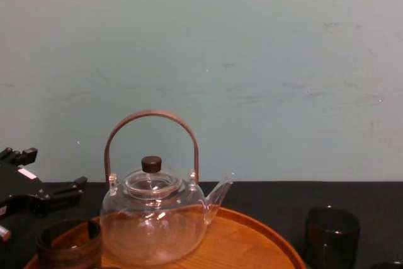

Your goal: Pick up the glass from the table and place it on the tray.

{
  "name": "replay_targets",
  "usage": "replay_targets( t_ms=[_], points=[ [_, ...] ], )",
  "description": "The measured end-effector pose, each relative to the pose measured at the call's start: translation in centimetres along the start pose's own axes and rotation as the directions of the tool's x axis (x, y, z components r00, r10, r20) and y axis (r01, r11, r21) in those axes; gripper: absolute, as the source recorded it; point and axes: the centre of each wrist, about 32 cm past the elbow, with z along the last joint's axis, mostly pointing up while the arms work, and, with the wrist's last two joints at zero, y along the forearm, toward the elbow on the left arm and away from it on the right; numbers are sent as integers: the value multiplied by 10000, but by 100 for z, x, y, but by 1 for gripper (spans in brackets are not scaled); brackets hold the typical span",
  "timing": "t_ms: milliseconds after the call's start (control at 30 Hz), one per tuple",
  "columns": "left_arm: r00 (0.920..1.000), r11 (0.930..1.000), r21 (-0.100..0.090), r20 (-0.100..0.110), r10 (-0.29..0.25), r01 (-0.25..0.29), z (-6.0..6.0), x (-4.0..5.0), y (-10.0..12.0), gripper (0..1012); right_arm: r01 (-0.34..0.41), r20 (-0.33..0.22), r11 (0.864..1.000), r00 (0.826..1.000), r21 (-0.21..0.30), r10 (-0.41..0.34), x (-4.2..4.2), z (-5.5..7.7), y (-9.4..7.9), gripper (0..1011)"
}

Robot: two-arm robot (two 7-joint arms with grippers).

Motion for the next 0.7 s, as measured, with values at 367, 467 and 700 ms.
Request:
replay_targets(
  t_ms=[367, 467, 700],
  points=[
    [10000, 10000, 1, 0, 0, 0, 0, 0, 0, 1001, 6, -10, 10000, 10000, 5, -6, 2, -1, -5, 916],
    [10000, 10000, 1, 0, 0, 0, 0, 0, 0, 1001, 7, -12, 10000, 10000, 6, -7, 2, -2, -6, 916],
    [10000, 10000, 0, 0, 0, 0, 0, 0, 0, 1001, 9, -18, 10000, 10000, 8, -9, 2, -2, -8, 916]
  ],
)
